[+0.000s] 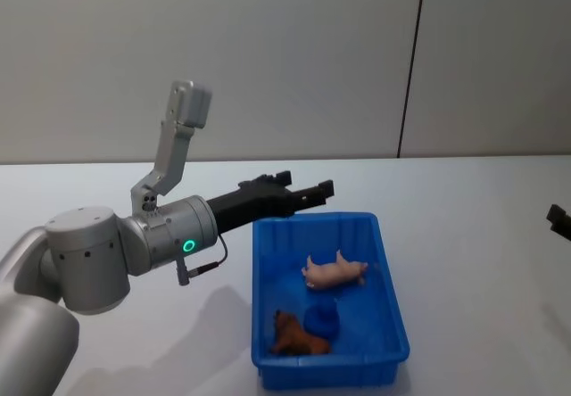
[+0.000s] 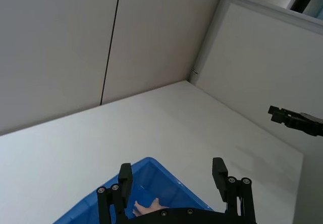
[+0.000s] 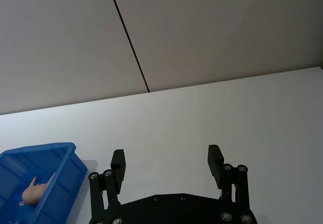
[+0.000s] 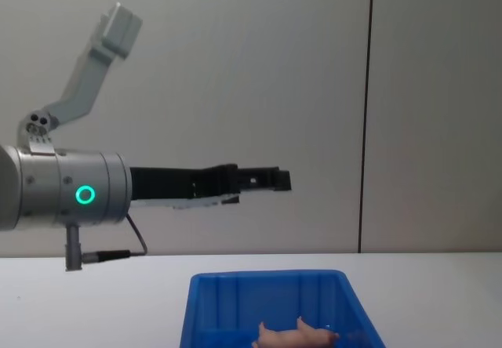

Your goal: Pick up the two dolls from the table and place them into the box.

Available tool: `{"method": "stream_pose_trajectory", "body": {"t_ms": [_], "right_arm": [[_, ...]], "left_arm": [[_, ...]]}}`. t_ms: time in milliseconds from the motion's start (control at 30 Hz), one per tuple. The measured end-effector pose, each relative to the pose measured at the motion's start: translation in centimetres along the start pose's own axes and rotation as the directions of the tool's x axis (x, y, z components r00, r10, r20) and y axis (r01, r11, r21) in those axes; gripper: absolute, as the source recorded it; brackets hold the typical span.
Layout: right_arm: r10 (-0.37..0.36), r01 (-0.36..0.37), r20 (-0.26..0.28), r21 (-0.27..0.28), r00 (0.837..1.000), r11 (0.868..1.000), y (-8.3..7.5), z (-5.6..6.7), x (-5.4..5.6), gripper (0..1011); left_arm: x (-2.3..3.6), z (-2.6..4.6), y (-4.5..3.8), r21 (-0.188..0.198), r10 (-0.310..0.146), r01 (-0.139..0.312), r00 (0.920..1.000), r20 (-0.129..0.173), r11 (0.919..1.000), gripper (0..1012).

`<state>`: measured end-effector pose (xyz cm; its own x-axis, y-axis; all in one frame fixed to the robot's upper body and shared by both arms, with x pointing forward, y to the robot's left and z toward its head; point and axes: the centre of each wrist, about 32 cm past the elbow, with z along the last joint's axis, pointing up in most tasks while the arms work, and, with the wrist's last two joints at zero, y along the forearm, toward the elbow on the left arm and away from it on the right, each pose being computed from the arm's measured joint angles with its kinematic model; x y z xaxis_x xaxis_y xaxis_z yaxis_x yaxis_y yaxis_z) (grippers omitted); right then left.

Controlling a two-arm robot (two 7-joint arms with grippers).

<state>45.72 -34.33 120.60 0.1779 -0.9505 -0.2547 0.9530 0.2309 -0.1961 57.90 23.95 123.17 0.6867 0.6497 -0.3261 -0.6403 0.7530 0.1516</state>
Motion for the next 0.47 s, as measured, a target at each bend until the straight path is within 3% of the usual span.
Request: {"method": "stream_pose_trajectory", "body": {"t_ms": [267,467], "right_arm": [[0.0,0.0,0.0,0.0,1.0,1.0,0.0,0.0,0.0,1001],[0.0,0.0,0.0,0.0,1.0,1.0,0.0,0.0,0.0,1001]], "left_arm": [[-0.67,0.08,0.61,-0.084,0.051,-0.046,0.9971,0.056,0.9954,1001],[-1.34,0.11,1.14,-0.174,0.113,-0.093,0.9874,0.111,0.9803,1001]]}}
